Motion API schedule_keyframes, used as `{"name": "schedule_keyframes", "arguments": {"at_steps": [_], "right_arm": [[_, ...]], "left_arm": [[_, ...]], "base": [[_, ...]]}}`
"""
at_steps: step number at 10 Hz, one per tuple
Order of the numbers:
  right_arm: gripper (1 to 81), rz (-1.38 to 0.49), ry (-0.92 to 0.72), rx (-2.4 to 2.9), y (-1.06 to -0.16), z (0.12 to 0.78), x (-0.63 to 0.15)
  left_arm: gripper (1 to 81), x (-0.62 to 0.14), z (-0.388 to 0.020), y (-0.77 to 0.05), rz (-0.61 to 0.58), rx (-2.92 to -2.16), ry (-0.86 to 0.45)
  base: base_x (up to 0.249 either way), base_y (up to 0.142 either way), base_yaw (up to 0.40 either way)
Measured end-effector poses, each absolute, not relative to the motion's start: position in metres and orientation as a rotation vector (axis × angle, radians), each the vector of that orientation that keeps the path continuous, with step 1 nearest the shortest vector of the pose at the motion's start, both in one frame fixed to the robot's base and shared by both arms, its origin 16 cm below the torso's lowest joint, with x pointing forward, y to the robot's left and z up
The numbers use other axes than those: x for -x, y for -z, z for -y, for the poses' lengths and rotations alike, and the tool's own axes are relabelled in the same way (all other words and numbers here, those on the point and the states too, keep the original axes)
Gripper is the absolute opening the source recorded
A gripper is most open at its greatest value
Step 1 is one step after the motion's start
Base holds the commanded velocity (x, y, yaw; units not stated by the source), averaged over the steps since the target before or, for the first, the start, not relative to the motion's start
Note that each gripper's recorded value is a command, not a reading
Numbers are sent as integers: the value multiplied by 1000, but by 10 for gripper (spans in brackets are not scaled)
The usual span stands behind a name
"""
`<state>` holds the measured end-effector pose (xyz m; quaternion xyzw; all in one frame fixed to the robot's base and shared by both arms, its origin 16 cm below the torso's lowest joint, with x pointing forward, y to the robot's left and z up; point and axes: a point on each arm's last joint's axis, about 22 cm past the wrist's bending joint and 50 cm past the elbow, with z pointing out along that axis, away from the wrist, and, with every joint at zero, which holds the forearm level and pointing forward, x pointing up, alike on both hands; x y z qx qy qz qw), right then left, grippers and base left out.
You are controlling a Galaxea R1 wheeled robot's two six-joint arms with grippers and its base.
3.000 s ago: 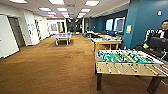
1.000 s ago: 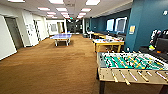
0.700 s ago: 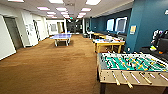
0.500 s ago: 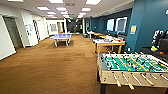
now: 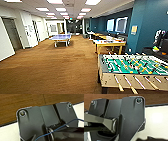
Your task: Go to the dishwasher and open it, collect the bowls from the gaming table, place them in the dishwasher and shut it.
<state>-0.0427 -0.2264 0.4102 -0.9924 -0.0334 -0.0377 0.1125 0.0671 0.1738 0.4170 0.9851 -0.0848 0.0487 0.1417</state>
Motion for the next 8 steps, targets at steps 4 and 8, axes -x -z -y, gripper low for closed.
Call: {"name": "schedule_keyframes", "arguments": {"at_steps": [4, 8], "right_arm": [[811, 95, 122, 2878, -412, 202, 42], [811, 95, 120, 2890, -411, 208, 43]], "left_arm": [[811, -62, -196, -415, 245, -2874, -129], [811, -64, -190, -416, 245, -2864, -135]], "base": [[142, 0, 0], [142, 0, 0]]}}
